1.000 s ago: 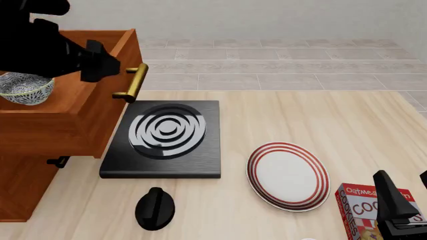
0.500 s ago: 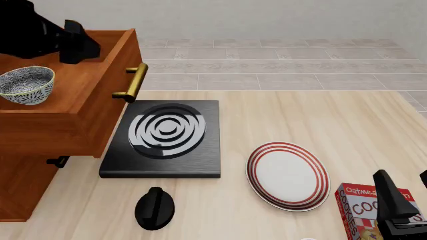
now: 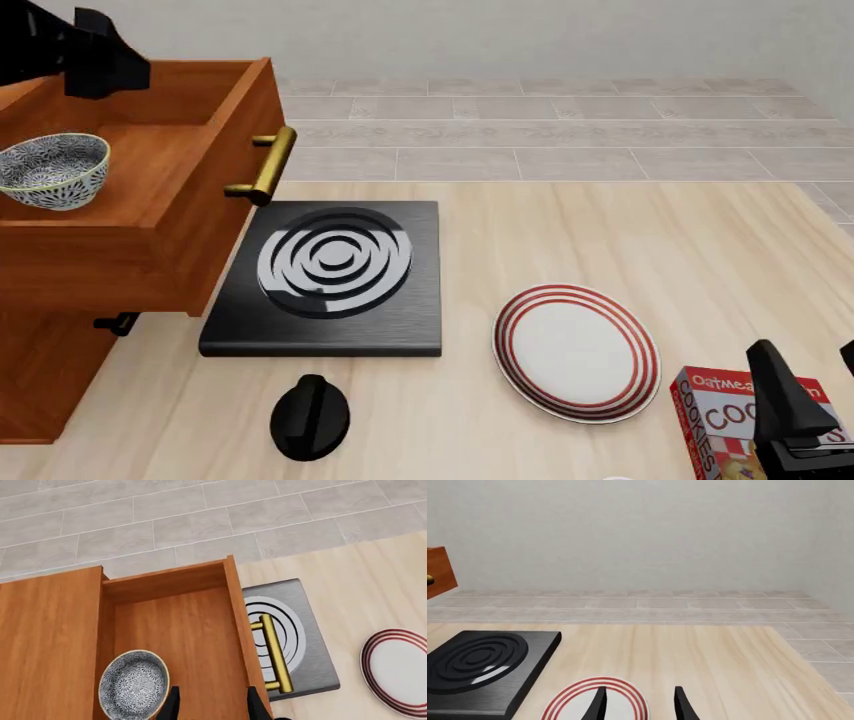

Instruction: Pick the akita bowl in the top layer of the wooden cabinet and place it on the plate.

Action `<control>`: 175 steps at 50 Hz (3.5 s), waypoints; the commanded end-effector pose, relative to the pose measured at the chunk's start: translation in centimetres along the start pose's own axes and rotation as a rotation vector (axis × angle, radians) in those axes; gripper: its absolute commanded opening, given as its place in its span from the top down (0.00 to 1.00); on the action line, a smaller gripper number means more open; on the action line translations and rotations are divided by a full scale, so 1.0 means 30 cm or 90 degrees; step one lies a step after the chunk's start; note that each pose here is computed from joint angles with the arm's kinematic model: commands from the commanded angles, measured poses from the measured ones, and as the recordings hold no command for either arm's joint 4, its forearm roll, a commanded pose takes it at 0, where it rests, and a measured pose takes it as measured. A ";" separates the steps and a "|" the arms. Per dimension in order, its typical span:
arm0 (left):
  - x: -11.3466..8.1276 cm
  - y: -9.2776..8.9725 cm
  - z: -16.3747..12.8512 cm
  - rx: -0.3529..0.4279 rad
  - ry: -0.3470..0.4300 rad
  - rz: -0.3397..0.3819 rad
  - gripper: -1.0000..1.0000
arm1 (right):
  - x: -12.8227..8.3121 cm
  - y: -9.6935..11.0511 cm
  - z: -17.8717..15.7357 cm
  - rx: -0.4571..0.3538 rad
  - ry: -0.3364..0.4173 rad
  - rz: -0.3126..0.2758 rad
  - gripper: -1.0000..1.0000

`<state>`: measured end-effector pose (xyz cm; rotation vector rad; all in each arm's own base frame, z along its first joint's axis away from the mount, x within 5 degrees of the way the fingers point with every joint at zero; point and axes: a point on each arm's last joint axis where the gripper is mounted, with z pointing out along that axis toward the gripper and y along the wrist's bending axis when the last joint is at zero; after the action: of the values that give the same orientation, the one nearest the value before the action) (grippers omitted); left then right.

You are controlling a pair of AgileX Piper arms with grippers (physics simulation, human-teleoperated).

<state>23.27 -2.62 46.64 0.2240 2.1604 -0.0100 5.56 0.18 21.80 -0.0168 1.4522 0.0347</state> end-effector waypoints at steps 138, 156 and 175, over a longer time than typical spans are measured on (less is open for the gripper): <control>0.190 0.160 0.347 -0.076 0.163 -0.115 0.00 | 0.003 -0.001 0.000 0.003 0.005 -0.003 0.00; 0.206 0.159 0.367 -0.076 0.166 -0.116 0.00 | 0.004 -0.001 0.000 0.003 0.007 -0.004 0.00; 0.193 0.171 0.347 -0.081 0.150 -0.096 1.00 | 0.003 -0.001 0.000 0.003 0.005 -0.003 0.00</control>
<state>29.40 2.65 36.53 -0.0402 2.3949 0.0727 5.57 0.16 21.68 -0.0169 1.4616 0.0266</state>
